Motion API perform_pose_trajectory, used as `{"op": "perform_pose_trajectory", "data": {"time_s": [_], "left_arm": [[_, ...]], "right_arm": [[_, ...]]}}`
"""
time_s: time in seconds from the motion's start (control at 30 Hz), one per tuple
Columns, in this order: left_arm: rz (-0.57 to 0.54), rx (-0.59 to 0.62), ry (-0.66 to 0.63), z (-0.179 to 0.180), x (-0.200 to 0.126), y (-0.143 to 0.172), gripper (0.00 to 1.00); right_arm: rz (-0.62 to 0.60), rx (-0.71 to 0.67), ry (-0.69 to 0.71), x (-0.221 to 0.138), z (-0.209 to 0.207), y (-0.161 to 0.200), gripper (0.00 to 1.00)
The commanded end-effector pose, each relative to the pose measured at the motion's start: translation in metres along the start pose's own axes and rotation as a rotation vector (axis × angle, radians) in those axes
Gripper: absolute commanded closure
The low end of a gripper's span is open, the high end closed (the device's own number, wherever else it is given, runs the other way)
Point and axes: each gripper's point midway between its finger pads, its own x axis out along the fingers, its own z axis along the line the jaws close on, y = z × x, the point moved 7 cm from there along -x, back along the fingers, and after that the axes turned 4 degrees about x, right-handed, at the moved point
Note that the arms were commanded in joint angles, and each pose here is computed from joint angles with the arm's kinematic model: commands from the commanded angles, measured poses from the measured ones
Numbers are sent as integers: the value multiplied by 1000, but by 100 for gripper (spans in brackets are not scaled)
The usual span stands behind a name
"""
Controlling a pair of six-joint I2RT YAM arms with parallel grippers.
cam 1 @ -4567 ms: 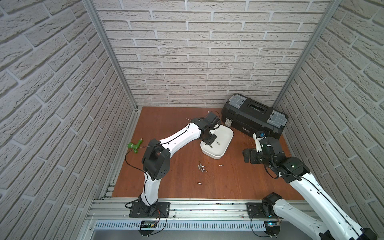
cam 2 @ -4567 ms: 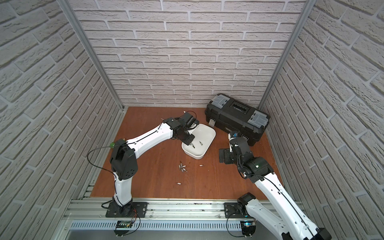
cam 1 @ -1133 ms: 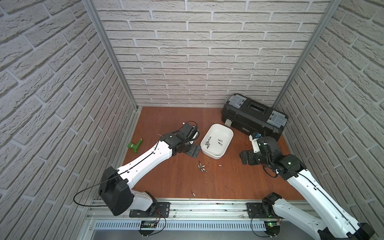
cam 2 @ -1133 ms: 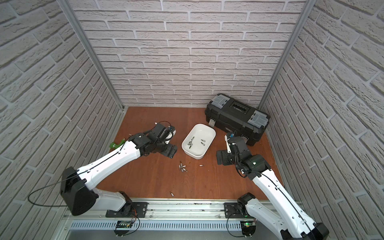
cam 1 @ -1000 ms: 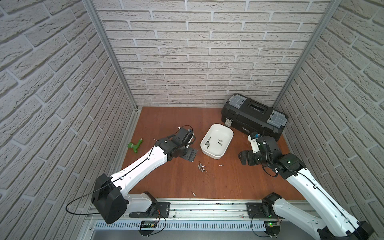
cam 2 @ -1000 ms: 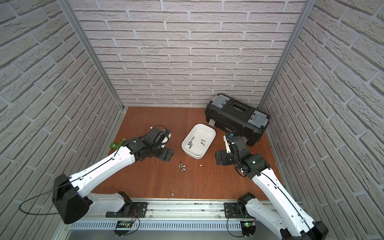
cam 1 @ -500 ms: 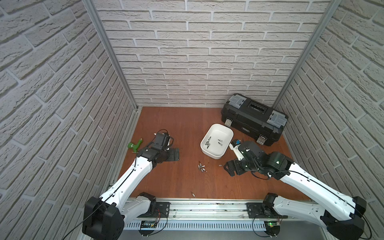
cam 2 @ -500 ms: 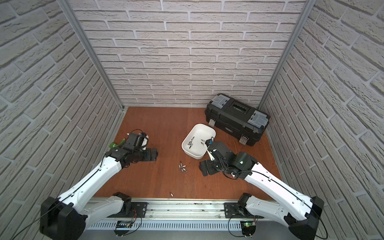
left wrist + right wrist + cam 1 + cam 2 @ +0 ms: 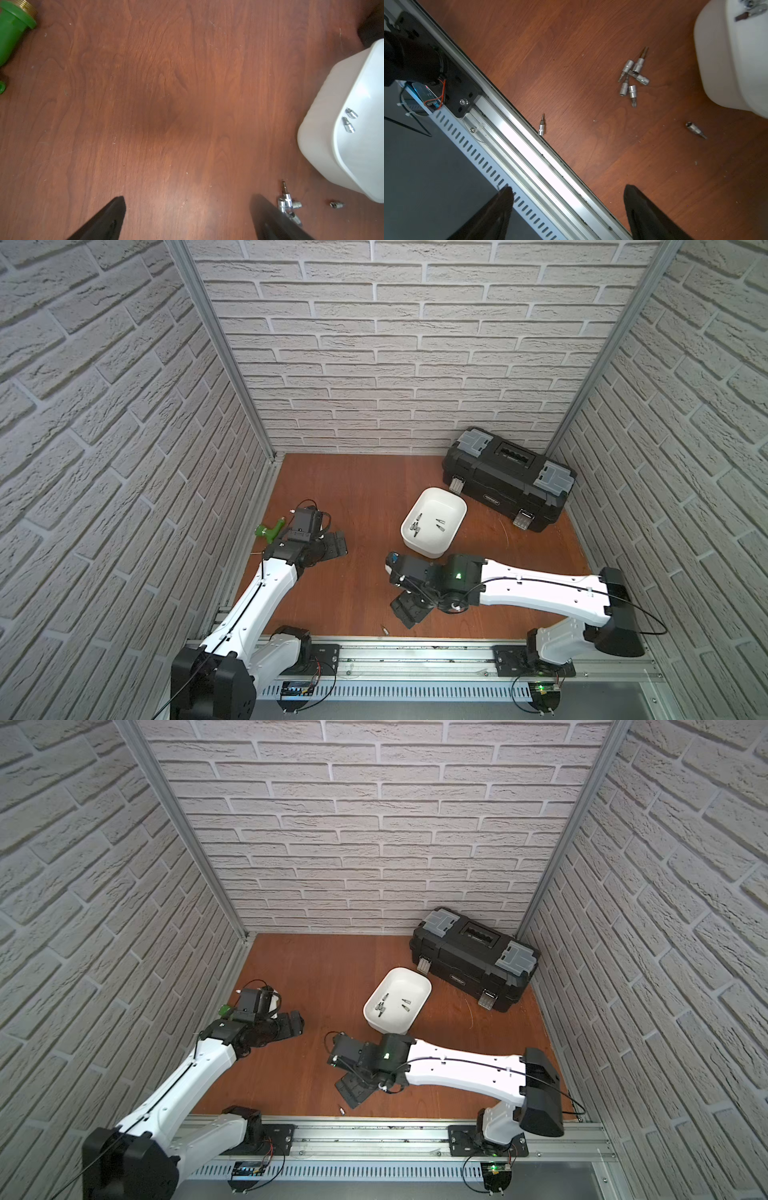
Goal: Put the bit on the desktop into the storage box
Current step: Pick up the screwdriver bit from the center of the board.
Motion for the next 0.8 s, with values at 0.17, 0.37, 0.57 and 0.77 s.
{"op": "perform_pose_trajectory", "data": {"time_s": [0.17, 0.37, 0.57, 0.77], "left_arm": [[-47, -79, -50, 17, -5, 0, 2], [-62, -118, -75, 29, -11, 3, 2], [-94, -110, -74, 31, -18, 3, 2], [-90, -108, -74, 32, -18, 4, 2]], "right_arm": [[83, -77, -17, 36, 40, -4, 24], [151, -107, 1, 62, 49, 0, 34], [202, -107, 12, 81, 51, 5, 39], [255, -130, 9, 100, 59, 11, 43]]}}
